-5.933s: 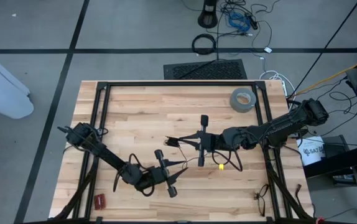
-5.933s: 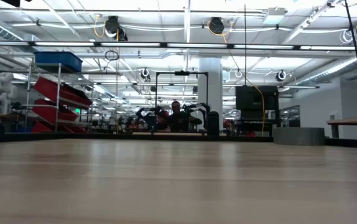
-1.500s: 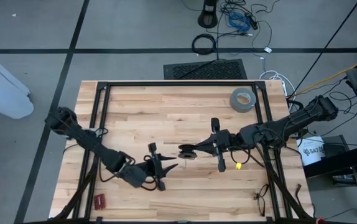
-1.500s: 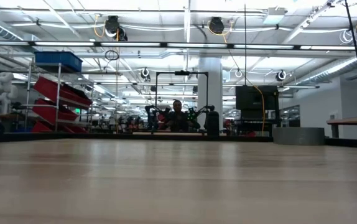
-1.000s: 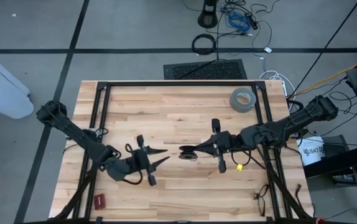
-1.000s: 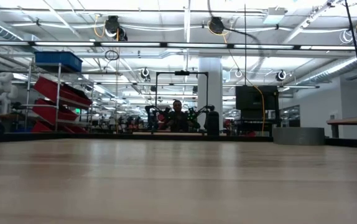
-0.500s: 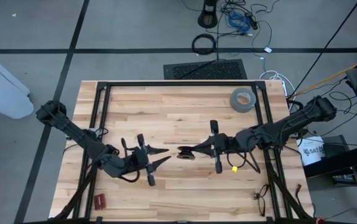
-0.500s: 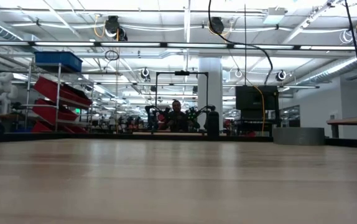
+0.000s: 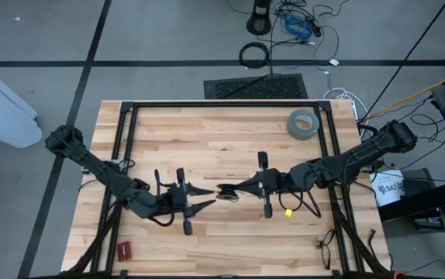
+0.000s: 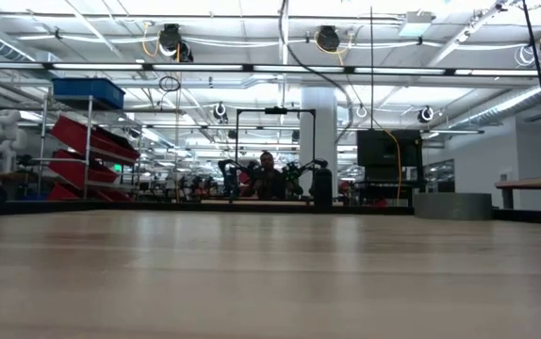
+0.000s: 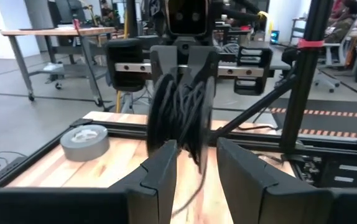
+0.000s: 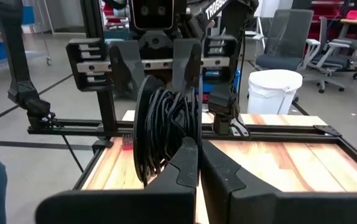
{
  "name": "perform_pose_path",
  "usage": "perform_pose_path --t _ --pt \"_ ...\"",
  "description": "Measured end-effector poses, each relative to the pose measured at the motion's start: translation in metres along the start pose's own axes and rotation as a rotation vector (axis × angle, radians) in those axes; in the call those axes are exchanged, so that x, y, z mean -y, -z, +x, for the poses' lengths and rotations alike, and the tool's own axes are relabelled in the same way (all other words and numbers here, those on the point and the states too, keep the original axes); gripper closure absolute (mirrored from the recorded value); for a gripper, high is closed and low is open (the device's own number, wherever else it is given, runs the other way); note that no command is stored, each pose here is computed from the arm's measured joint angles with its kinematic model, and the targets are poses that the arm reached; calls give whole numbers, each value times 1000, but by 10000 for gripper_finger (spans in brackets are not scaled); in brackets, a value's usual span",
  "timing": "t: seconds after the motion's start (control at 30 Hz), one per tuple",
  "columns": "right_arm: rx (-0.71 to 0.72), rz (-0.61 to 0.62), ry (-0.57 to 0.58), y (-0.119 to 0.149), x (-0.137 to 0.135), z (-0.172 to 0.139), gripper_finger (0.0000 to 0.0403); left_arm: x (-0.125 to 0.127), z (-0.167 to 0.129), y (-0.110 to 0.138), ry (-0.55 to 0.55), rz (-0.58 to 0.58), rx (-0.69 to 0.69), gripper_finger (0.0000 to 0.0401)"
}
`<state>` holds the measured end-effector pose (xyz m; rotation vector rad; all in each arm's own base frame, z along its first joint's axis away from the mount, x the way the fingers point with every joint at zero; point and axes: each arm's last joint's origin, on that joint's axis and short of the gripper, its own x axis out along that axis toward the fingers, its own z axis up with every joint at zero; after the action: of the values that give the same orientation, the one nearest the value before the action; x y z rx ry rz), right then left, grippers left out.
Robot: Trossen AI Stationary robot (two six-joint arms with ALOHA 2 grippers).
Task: Coil cords
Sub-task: Coil the black wire onto the spool
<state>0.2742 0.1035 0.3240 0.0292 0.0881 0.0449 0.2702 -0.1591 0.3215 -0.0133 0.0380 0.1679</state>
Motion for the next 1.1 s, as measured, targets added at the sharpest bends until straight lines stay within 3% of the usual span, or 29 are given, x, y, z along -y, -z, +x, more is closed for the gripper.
perform_pose_path --t 0.3,0.7,0.83,0.97,1.1 --pt "18 -8 1 -2 0 0 403 4 14 7 8 -31 37 280" --pt "14 -29 -1 -2 0 0 403 5 19 8 22 27 62 285" --pt "8 -31 0 1 -1 2 403 5 19 6 20 18 80 319" --pt "1 -30 5 3 -1 4 403 5 19 6 22 39 79 383" --pt "2 -30 4 3 -1 4 403 5 19 6 23 40 78 391"
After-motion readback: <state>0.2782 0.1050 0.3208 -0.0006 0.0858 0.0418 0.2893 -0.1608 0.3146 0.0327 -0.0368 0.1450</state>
